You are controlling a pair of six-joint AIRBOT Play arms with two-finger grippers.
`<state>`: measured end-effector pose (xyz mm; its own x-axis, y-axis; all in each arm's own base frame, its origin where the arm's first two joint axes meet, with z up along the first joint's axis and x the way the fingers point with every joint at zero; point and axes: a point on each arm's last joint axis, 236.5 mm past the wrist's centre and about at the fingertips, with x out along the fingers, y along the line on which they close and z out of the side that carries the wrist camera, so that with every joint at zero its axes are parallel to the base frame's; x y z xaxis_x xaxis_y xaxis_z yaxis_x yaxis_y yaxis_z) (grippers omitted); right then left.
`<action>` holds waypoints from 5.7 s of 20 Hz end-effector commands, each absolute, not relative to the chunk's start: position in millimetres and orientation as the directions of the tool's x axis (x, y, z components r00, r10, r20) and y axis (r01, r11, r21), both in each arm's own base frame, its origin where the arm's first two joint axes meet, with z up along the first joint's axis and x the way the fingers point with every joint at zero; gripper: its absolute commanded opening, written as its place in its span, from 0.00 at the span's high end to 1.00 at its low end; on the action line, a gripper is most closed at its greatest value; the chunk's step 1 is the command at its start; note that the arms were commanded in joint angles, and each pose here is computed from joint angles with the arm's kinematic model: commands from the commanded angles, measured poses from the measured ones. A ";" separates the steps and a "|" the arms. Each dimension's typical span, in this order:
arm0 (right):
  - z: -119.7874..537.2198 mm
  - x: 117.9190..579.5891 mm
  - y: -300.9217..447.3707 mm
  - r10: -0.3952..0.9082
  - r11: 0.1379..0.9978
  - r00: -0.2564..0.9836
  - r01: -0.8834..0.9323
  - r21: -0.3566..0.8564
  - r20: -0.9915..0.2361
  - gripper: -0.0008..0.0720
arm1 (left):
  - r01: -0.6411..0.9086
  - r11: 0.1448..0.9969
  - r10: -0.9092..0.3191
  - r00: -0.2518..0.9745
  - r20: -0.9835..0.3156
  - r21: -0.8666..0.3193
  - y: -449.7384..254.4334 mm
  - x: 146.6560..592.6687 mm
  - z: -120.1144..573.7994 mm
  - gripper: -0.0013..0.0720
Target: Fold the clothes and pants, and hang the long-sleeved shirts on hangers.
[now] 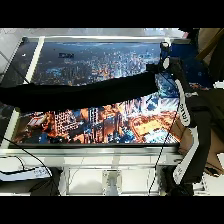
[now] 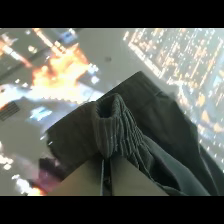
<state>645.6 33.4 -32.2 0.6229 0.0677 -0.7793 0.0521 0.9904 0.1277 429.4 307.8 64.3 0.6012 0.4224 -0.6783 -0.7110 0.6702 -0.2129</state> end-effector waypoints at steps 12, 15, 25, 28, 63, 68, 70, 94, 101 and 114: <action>-1.3 649.0 26.9 0.082 0.961 0.658 0.146 0.234 -0.748 0.32 | -0.693 0.664 0.462 0.676 -0.574 -0.282 309.7 456.9 83.7 0.09; 36.4 611.8 -15.2 0.036 0.976 0.593 0.152 0.156 -0.804 0.32 | -0.652 0.699 0.502 0.739 -0.449 -0.293 303.9 451.1 150.3 0.10; 40.5 573.6 -67.2 0.564 0.688 0.549 0.099 0.719 -0.617 0.13 | -0.296 0.952 0.271 0.930 -0.247 -0.071 126.8 440.5 293.7 0.10; -8.1 567.4 -66.0 0.603 0.679 0.472 0.119 0.724 -0.643 0.13 | -0.181 0.981 0.153 0.942 -0.300 -0.069 71.2 449.4 280.9 0.10; -69.7 523.5 10.8 0.647 0.746 0.138 0.090 0.660 -0.750 0.98 | -0.101 0.993 0.064 0.890 -0.452 -0.058 28.1 436.7 246.9 0.11; -26.2 473.0 -45.3 0.485 0.864 0.095 0.102 0.493 -0.869 0.98 | -0.079 0.997 0.065 0.876 -0.478 -0.010 27.0 411.5 253.8 0.11; -17.5 437.4 -62.2 0.450 0.879 0.078 0.139 0.457 -0.890 0.98 | -0.080 0.997 0.066 0.882 -0.466 -0.011 26.3 398.2 264.3 0.11; 210.8 360.1 31.9 0.433 0.856 0.723 -0.142 0.497 -0.539 0.98 | 0.563 0.748 -0.573 0.282 -0.769 -0.351 -413.9 347.6 -40.0 0.96; 197.4 405.0 157.2 0.633 0.771 0.543 -0.379 0.512 -0.552 0.98 | 0.550 0.773 -0.555 0.343 -0.758 -0.316 -381.0 374.5 -12.0 0.97; 16.1 382.8 441.7 0.728 0.587 0.066 -0.573 0.572 -0.682 0.98 | 0.095 0.992 -0.127 0.778 -0.616 -0.085 -40.6 398.1 215.5 0.97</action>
<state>406.4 385.2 55.4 0.1322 0.7307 -0.6698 -0.5391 0.6200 0.5700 419.9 -87.6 196.6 0.7581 -0.2144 -0.6159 0.1907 0.9760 -0.1051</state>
